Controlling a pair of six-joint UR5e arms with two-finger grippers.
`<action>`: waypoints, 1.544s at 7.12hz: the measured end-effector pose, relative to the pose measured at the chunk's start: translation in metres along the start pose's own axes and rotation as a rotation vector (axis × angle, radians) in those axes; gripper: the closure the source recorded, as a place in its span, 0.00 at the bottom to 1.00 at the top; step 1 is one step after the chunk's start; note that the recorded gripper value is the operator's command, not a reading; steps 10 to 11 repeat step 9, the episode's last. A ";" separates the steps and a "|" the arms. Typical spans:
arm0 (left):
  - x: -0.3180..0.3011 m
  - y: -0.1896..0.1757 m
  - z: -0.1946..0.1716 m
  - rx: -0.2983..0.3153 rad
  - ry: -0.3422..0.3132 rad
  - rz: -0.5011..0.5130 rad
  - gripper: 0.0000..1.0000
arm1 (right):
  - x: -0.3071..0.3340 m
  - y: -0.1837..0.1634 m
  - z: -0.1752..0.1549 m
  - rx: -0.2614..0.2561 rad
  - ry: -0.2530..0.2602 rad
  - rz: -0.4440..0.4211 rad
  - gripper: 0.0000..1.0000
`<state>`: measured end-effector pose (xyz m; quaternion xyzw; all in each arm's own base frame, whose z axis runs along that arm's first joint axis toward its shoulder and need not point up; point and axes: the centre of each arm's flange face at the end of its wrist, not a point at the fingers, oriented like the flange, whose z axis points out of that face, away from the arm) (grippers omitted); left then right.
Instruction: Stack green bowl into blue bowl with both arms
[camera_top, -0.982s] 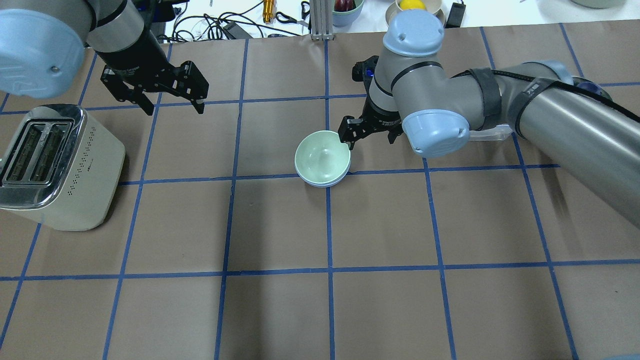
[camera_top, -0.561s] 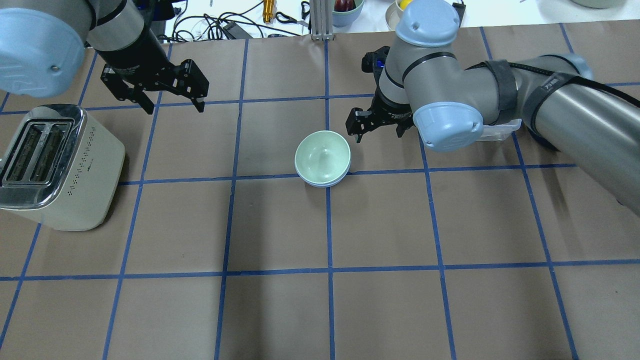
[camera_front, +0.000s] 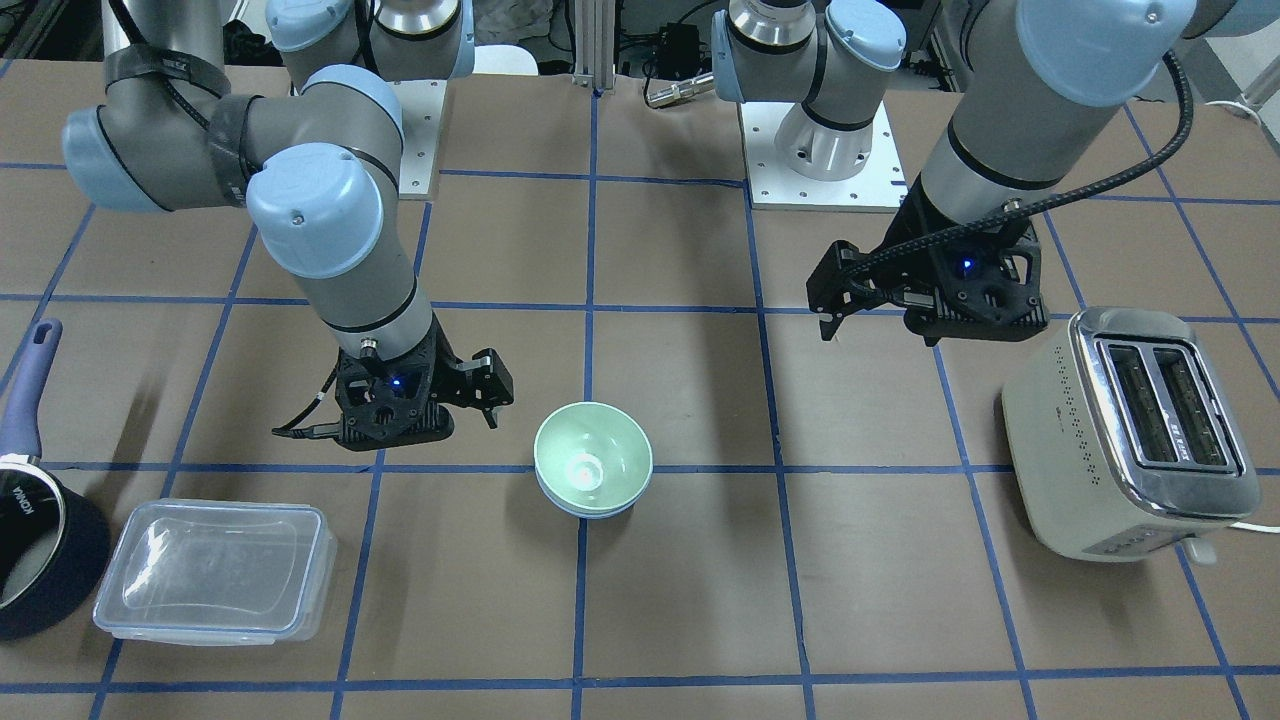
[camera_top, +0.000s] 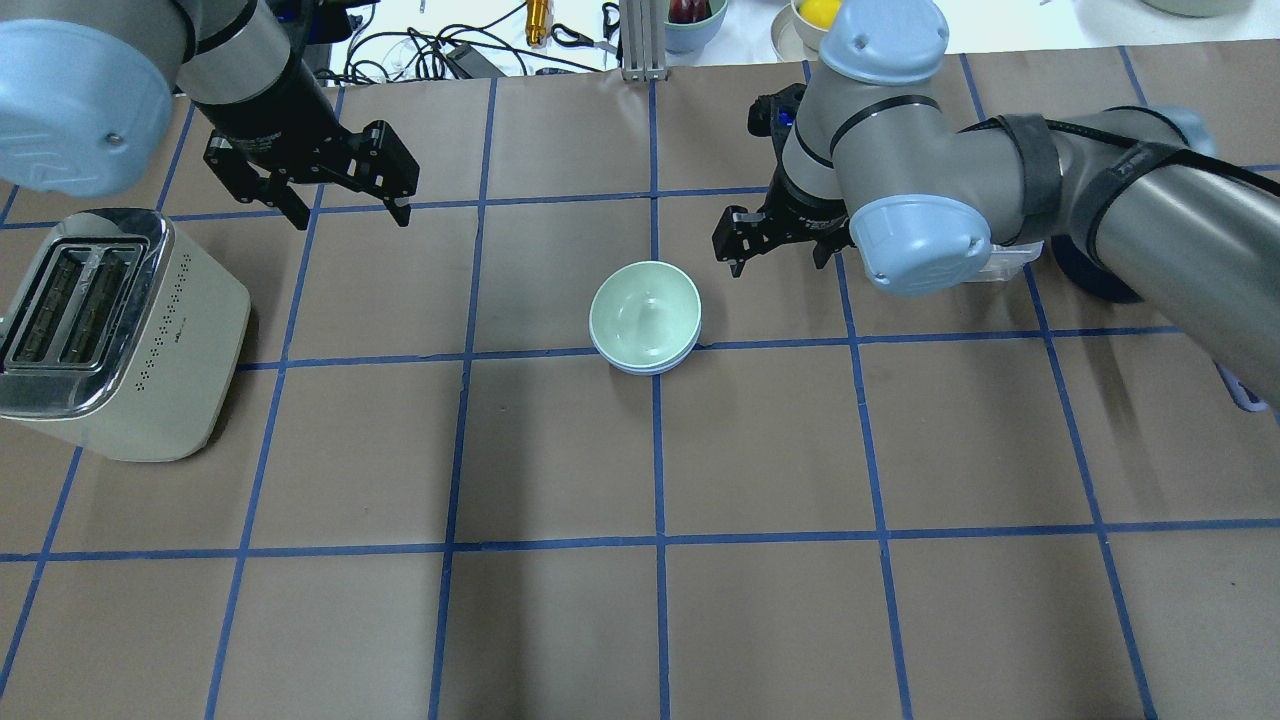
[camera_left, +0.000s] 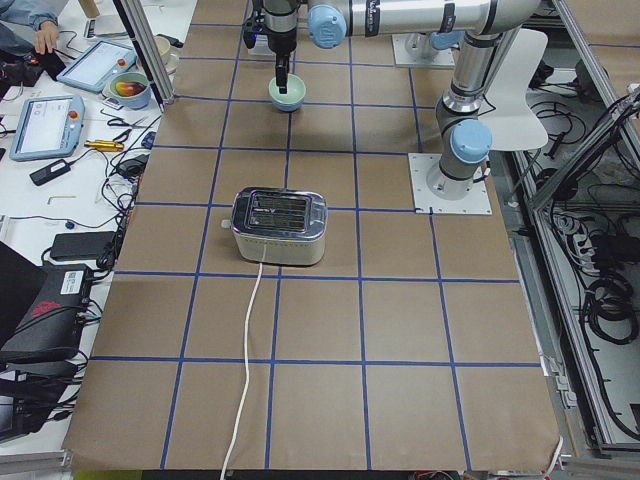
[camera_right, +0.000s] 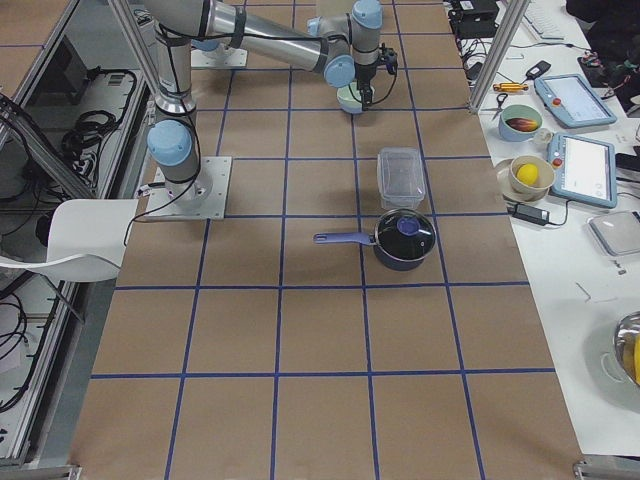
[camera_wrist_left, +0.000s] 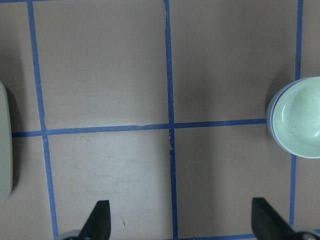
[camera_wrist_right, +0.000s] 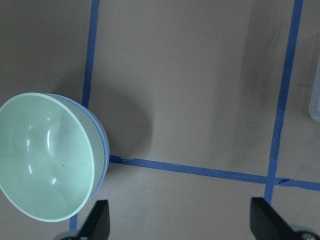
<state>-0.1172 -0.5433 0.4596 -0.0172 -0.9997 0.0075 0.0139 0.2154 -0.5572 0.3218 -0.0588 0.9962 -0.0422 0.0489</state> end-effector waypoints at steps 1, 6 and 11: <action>0.000 0.000 0.001 -0.001 0.000 -0.001 0.00 | 0.005 0.006 -0.013 -0.007 0.007 0.011 0.00; 0.000 -0.001 0.003 -0.004 0.000 -0.005 0.00 | 0.065 0.054 -0.128 -0.127 0.060 0.091 0.00; 0.000 -0.001 0.003 -0.003 0.000 -0.006 0.00 | 0.069 0.057 -0.159 -0.141 0.075 0.086 0.00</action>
